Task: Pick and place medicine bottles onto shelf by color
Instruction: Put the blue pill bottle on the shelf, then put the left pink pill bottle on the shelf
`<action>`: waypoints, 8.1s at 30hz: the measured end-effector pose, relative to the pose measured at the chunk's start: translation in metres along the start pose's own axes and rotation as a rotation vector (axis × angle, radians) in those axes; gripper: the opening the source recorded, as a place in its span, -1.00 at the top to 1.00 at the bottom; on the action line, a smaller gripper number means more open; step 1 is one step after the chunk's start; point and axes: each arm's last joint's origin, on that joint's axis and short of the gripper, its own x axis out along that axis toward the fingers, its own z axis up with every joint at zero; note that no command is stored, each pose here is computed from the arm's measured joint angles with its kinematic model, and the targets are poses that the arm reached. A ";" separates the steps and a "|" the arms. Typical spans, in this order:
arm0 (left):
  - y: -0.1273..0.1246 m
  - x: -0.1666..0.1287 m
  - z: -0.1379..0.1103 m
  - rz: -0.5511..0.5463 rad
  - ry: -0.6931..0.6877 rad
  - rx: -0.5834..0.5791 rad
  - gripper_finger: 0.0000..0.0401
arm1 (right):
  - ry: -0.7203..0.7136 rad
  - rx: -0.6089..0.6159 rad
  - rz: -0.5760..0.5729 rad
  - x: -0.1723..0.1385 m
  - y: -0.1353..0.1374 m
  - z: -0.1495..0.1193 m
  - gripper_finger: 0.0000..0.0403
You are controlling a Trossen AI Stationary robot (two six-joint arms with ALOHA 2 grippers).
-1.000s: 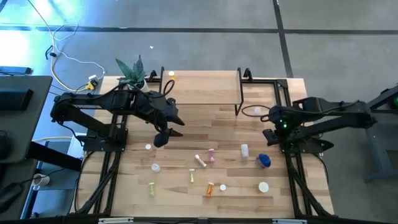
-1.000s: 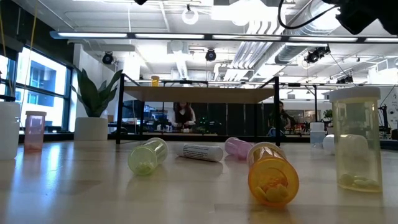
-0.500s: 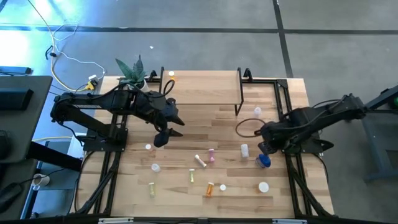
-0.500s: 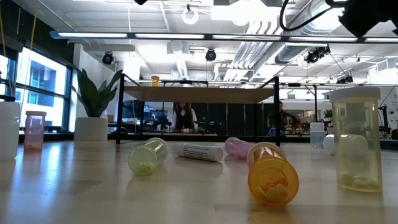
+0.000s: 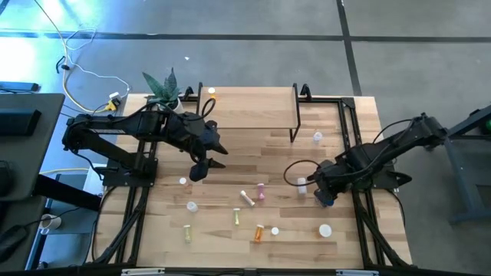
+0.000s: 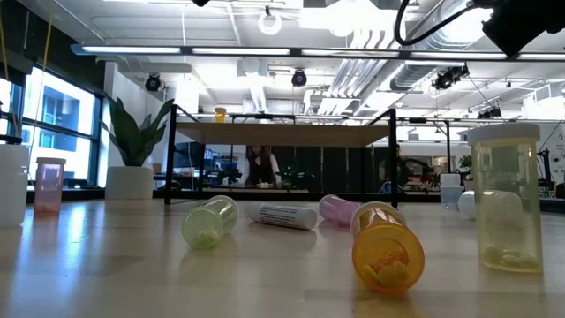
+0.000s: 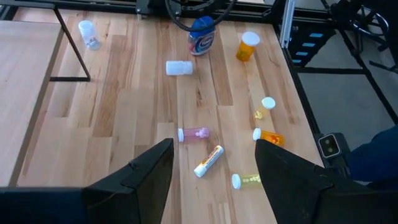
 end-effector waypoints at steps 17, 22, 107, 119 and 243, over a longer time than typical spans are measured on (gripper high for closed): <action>0.000 0.000 0.000 -0.001 0.000 0.000 -0.08 | 0.003 -0.026 -0.172 0.032 0.018 0.002 -0.22; 0.000 0.000 0.000 -0.001 0.000 0.000 -0.08 | -0.013 -0.016 -0.232 0.043 0.022 0.006 -0.24; 0.093 -0.025 -0.005 0.272 -0.039 -0.273 -0.08 | -0.980 -0.169 -0.241 -0.258 -0.077 0.227 0.19; 0.092 -0.025 -0.005 0.270 -0.047 -0.340 -0.08 | -0.617 -0.300 -0.281 -0.225 -0.073 0.271 0.19; -0.031 0.006 -0.223 0.271 0.356 -0.256 -0.08 | -0.891 -0.279 0.054 -0.262 0.015 0.183 -0.08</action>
